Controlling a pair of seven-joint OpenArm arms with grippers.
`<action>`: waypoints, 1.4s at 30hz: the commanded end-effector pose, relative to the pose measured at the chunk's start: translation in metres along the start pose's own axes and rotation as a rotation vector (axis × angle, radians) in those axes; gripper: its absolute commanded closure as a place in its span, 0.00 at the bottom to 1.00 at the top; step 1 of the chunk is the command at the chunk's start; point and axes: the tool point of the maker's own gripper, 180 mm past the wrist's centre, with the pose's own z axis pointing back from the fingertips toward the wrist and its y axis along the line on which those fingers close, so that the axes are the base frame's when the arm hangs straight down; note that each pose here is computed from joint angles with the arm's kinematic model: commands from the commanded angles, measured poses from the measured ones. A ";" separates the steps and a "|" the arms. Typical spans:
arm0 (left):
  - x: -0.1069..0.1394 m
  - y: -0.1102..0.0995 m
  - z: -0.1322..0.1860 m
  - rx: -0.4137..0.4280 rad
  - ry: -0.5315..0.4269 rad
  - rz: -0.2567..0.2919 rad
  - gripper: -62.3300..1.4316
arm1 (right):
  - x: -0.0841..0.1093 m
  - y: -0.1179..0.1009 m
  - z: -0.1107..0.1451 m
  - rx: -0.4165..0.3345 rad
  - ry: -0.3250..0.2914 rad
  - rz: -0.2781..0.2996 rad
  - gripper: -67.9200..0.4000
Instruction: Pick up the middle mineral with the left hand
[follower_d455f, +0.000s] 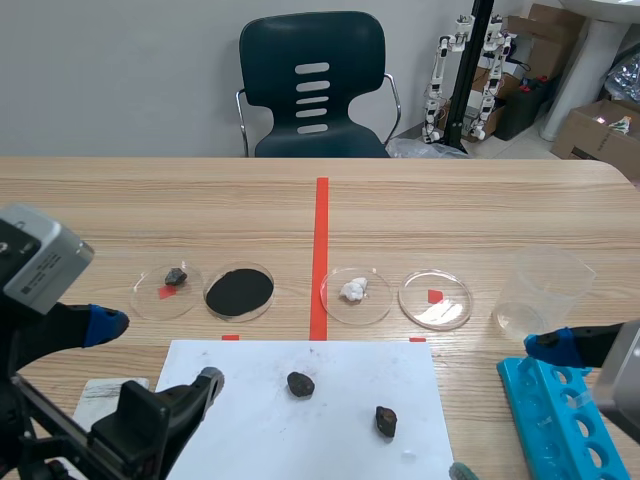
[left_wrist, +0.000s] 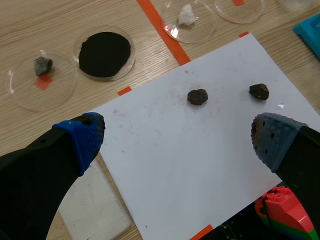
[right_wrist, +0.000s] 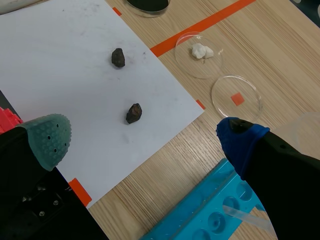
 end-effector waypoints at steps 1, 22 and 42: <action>0.005 -0.007 -0.001 -0.014 -0.014 0.019 0.02 | 0.010 -0.001 0.000 -0.006 -0.033 -0.001 0.10; 0.000 -0.032 -0.062 0.109 0.270 0.240 0.02 | 0.010 -0.001 0.000 -0.006 -0.033 -0.001 0.10; -0.018 -0.065 -0.139 0.138 0.460 0.303 0.02 | 0.010 -0.001 0.000 -0.006 -0.033 -0.001 0.10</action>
